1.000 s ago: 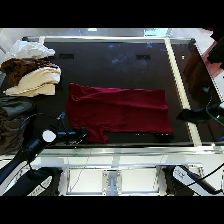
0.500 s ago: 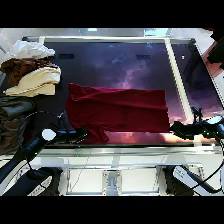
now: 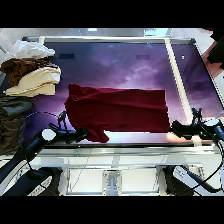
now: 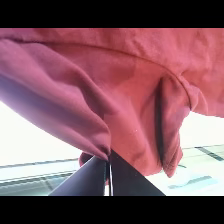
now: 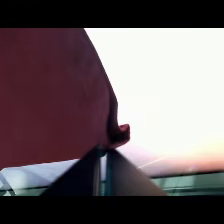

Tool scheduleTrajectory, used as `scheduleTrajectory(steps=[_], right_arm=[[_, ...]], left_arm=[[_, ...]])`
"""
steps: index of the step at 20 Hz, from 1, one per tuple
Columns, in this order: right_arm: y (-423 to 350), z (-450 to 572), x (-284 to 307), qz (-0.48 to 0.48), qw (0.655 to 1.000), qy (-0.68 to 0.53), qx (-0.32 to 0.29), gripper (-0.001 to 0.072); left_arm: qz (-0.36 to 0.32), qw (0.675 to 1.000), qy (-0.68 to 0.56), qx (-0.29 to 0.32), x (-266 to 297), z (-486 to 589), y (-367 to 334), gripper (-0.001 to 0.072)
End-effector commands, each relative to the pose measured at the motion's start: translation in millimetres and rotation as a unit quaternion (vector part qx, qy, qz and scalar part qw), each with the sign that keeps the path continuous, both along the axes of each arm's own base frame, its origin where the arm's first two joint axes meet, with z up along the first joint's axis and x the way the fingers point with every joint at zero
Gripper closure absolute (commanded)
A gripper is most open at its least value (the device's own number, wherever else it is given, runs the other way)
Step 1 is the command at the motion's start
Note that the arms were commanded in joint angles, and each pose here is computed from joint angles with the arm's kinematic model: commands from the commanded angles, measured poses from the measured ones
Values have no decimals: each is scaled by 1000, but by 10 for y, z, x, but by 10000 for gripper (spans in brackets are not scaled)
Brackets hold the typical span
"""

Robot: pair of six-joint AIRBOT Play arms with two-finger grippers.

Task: Fold the shirts.

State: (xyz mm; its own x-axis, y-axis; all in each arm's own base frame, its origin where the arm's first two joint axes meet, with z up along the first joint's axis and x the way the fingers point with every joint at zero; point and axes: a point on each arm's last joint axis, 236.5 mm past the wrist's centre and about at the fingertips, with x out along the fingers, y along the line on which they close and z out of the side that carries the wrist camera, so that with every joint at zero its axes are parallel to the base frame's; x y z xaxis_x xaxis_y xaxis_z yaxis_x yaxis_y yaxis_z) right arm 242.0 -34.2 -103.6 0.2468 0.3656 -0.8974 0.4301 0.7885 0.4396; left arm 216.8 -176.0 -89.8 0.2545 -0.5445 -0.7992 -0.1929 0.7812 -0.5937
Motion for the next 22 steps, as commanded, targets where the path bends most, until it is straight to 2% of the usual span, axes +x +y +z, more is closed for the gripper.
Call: scheduleTrajectory(steps=[1, 4, 6, 9, 12, 17, 22], right_arm=[[79, 48, 95, 13, 999, -30, 13, 677], [183, 226, 78, 53, 997, -35, 34, 678], [92, 385, 54, 82, 996, -36, 8, 679], [-56, 744, 162, 102, 992, -70, -38, 679], [-161, 1116, 388, 98, 985, -125, -71, 681], [-141, 1629, 849, 83, 969, -218, -83, 682], [116, 1873, 1517, 102, 945, -289, -114, 683]], left_arm=[[-11, 1000, -7, 8, 2, -8, 16, 696], [-73, 997, -5, 35, -85, 51, 37, 697], [-150, 986, 14, 73, -220, 198, 117, 697], [-213, 970, 8, 121, -207, 583, 263, 697], [-215, 963, -73, 144, 154, 1171, 275, 697], [-163, 933, -253, 196, 963, 2184, 364, 699], [-198, 911, -239, 271, 1442, 1881, 502, 700]])
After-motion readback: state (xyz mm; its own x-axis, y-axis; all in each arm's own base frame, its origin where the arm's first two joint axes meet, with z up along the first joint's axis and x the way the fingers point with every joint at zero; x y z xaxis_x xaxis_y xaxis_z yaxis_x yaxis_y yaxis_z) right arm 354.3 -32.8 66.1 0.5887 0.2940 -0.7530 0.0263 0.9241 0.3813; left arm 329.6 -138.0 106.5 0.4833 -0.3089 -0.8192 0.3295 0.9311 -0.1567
